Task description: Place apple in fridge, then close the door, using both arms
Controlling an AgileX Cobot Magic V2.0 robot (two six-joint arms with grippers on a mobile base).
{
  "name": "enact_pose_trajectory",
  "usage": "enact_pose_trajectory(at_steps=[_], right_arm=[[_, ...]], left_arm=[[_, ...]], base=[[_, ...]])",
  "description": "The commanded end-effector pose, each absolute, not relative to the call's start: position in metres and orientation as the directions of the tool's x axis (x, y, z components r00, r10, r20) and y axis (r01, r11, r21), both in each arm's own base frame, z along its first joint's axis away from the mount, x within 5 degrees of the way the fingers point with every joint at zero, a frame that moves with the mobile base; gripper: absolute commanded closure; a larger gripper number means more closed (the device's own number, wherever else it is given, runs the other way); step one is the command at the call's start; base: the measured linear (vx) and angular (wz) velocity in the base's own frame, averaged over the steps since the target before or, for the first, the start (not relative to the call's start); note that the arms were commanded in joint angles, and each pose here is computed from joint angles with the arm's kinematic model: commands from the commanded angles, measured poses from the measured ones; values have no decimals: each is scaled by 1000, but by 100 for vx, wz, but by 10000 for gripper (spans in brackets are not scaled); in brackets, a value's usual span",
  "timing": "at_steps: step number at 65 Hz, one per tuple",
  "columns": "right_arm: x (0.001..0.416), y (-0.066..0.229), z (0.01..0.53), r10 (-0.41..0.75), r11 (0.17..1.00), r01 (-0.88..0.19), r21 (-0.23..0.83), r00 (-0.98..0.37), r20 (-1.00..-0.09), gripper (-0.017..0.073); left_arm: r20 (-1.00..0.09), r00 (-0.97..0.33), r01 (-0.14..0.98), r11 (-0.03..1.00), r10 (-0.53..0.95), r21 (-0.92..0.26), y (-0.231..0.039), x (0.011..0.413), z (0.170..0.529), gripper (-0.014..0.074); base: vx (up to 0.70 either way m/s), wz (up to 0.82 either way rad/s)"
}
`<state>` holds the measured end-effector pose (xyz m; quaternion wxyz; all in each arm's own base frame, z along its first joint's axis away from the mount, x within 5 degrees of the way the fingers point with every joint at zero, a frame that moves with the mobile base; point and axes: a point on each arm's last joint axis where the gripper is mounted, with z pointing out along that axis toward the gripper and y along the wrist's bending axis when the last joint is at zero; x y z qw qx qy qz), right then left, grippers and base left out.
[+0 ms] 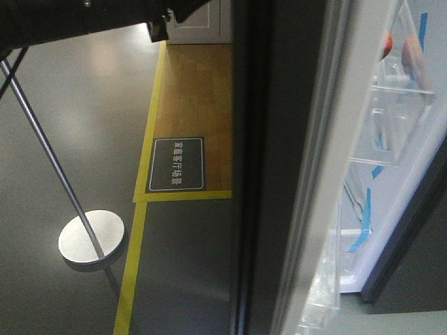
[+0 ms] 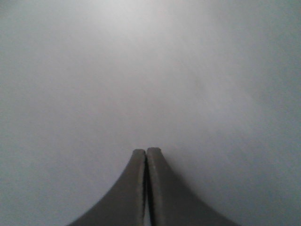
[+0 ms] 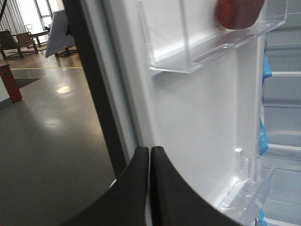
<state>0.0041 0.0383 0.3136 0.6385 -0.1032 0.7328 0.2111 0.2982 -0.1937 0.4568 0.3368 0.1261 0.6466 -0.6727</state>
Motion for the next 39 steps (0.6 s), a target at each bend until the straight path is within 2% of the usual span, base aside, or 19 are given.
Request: enact_pose_trajectory(at_steps=[1, 18, 27, 39], right_arm=[[6, 36, 326, 161, 895, -403, 189, -102, -982, 555], [9, 30, 335, 188, 918, -356, 174, 4, -982, 555], [18, 24, 342, 190, 942, -294, 162, 72, -979, 555], [54, 17, 349, 193, 963, -205, 176, 64, -979, 555]], left_arm=[[-631, -717, 675, -70, -296, -734, -197, 272, 487, 601], [-707, -621, 749, 9, -338, -662, -185, 282, 488, 601], [-738, -567, 764, 101, -366, -637, -170, 294, 485, 601], [-791, -505, 763, 249, -346, -596, -150, 307, 478, 601]], base=[[0, 0], [0, 0], [0, 0], [0, 0]])
